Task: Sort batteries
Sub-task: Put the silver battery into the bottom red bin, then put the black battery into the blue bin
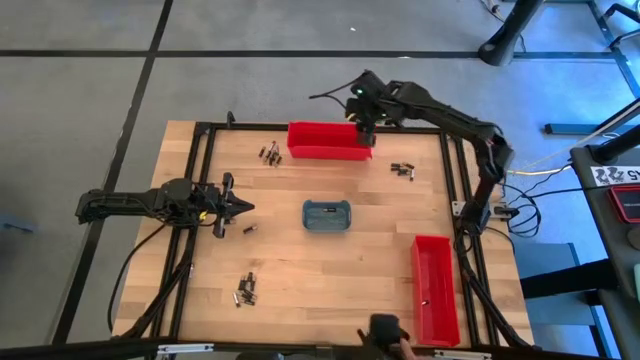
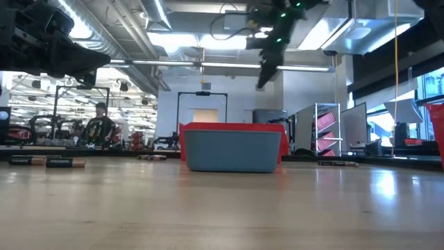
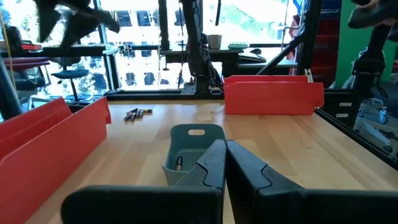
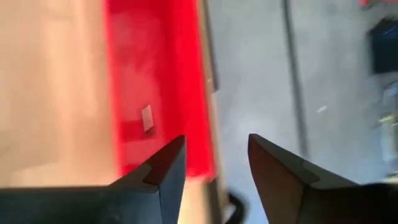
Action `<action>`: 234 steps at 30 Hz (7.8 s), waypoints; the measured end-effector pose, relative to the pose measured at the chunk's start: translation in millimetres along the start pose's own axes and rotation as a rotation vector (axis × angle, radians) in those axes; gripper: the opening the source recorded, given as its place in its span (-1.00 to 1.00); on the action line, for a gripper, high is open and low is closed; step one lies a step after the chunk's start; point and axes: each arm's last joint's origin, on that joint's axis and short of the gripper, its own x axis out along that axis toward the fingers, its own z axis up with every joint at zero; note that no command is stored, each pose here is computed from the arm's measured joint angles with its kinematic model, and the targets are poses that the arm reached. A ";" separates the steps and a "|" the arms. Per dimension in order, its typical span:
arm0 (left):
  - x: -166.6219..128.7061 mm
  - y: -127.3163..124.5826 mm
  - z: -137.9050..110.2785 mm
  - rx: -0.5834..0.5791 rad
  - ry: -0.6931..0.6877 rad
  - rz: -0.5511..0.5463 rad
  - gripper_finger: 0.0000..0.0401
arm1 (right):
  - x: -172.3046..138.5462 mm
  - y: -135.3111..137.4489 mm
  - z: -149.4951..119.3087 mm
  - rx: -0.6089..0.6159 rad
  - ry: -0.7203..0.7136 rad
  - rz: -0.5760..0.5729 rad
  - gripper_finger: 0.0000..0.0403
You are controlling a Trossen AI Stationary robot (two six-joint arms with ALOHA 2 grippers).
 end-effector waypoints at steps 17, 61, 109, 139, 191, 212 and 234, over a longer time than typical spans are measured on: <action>0.0 0.0 0.0 0.000 0.000 0.000 -0.99 | 28.2 95.9 -128.6 0.598 0.449 0.121 -0.38; -14.1 3.5 50.1 -0.150 -0.550 0.056 -0.99 | 56.7 141.2 -223.1 1.077 0.188 -0.268 0.16; -6.0 3.3 33.1 -0.205 -0.357 0.057 -0.99 | -61.8 176.4 -192.2 1.113 0.009 0.032 -0.95; -5.4 3.2 31.7 -0.201 -0.341 0.059 -0.99 | -163.4 362.8 -218.3 0.482 0.334 0.528 -0.93; -5.5 3.6 31.8 -0.217 -0.344 0.065 -0.99 | -122.8 396.3 -184.0 -0.126 0.459 0.464 -0.34; -5.3 3.6 31.2 -0.217 -0.337 0.066 -0.99 | -157.4 296.4 -101.4 0.097 -0.345 -0.041 -0.37; -4.5 5.0 28.1 -0.220 -0.308 0.119 -0.99 | -5.1 105.1 -150.0 0.167 0.076 0.324 -0.37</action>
